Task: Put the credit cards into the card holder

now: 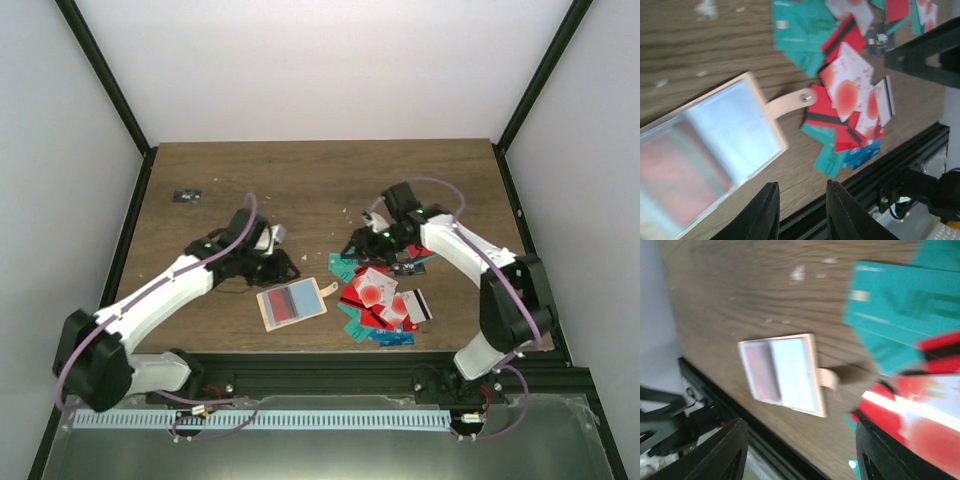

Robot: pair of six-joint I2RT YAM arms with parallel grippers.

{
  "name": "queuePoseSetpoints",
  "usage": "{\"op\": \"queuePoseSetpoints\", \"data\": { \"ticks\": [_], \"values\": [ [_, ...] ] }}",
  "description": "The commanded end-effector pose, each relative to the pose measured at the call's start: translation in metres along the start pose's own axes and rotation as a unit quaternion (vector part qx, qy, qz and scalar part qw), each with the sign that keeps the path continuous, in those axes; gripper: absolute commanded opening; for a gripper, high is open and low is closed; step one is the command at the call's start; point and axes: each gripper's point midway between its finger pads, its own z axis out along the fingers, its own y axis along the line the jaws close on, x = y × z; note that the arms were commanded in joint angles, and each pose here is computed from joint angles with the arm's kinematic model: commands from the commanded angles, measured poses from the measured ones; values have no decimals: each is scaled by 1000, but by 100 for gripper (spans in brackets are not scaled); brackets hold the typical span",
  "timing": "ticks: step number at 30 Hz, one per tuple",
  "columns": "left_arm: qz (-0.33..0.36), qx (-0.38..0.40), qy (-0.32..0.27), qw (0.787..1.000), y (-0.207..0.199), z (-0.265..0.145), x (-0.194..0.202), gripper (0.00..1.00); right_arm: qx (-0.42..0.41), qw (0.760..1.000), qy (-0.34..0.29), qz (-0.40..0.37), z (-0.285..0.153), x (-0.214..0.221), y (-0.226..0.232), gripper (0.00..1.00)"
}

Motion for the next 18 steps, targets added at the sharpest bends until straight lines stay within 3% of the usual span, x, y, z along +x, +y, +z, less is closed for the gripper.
{"op": "queuePoseSetpoints", "data": {
  "ticks": [1, 10, 15, 18],
  "values": [
    [73, 63, 16, 995, -59, 25, -20, 28, 75, 993, -54, 73, -33, -1, -62, 62],
    [122, 34, 98, 987, -83, 108, -28, 31, 134, 974, -74, 164, -46, 31, -133, 72],
    [150, 15, 130, 980, -79, 142, -37, 41, 86, 980, -66, 167, -32, 42, -129, 72],
    [155, 5, 148, 977, -74, 158, -39, 48, 50, 984, -66, 159, -28, 41, -119, 67]
  ]
}}
